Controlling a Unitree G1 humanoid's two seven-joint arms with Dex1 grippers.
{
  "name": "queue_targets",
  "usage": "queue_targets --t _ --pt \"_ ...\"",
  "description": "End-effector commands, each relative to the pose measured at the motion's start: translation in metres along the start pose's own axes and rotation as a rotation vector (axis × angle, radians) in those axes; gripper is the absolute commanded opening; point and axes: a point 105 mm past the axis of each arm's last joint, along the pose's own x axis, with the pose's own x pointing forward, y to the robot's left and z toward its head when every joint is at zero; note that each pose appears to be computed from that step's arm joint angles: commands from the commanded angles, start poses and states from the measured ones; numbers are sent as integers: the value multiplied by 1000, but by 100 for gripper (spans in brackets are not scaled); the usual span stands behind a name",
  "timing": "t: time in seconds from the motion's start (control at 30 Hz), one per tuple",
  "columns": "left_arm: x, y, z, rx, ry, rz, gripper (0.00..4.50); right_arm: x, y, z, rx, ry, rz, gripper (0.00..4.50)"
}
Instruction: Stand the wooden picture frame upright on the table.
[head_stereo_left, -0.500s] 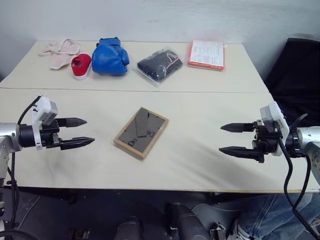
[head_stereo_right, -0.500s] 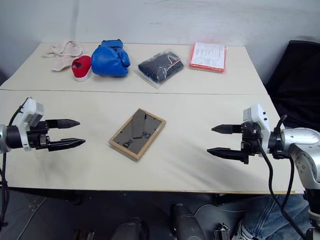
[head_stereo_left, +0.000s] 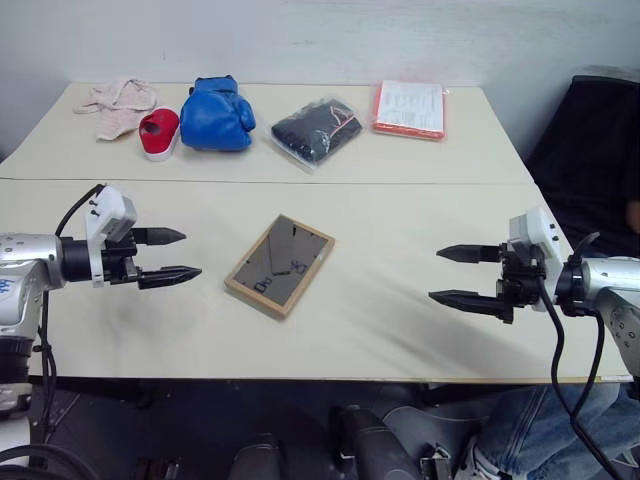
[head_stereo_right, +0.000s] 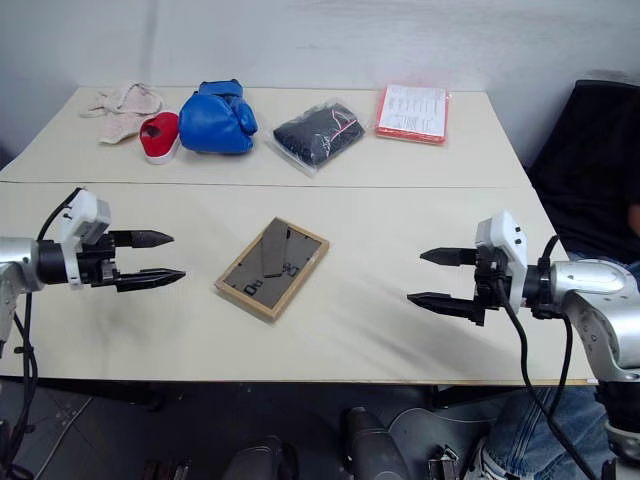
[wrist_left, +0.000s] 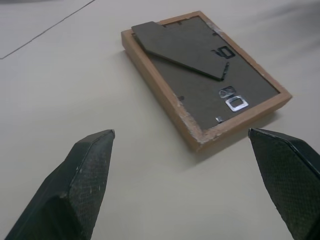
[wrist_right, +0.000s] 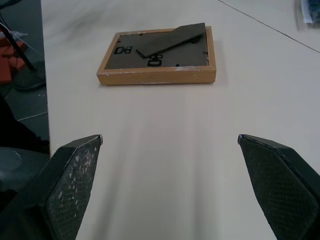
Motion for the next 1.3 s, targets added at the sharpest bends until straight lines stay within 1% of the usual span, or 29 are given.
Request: queue_targets --t 0.03,0.07,0.17,0.23,0.33,0.43,0.53,0.57,0.67,0.77,0.83,0.9,0.97,1.03,1.13,1.2,1.27,1.3 --pt "18 13 -4 69 63 22 450 14 -7 1 -85 29 -39 447" --pt "23 16 -5 88 81 25 450 18 -10 0 -98 36 -52 447" --pt "44 30 -7 142 129 61 389 35 -15 -1 -127 39 -68 385" --pt "57 35 -10 217 175 70 326 48 -14 -2 -147 42 -63 317" --pt "74 32 -5 227 143 34 229 65 -12 -5 -185 56 -46 209" --pt "87 19 -3 238 119 -45 131 79 -11 -7 -209 64 -41 100" --pt "93 2 -3 216 93 -137 34 89 -11 -6 -221 61 -38 1" --pt "95 -5 -1 196 73 -173 1 91 -12 -6 -226 64 -37 0" --pt "97 -24 6 133 17 -249 1 94 -15 -8 -242 82 -53 0" --pt "99 -34 9 101 -10 -266 1 95 -17 -11 -244 95 -58 0" --pt "104 -46 12 23 -56 -288 1 97 -19 -15 -258 117 -64 0" --pt "108 -54 12 -42 -73 -287 1 98 -20 -19 -269 133 -70 0" --pt "107 -57 6 -82 -54 -282 1 99 -20 -21 -287 148 -63 0" --pt "104 -60 -5 -116 -15 -280 1 99 -18 -23 -310 167 -40 0" --pt "97 -56 -20 -132 54 -234 1 102 -12 -24 -347 188 -1 0" --pt "94 -52 -23 -148 66 -212 1 103 -8 -24 -363 190 22 0" --pt "85 -48 -16 -145 34 -202 1 107 -6 -21 -367 179 23 0" --pt "79 -41 -15 -113 44 -176 1 108 -5 -20 -363 173 27 0"
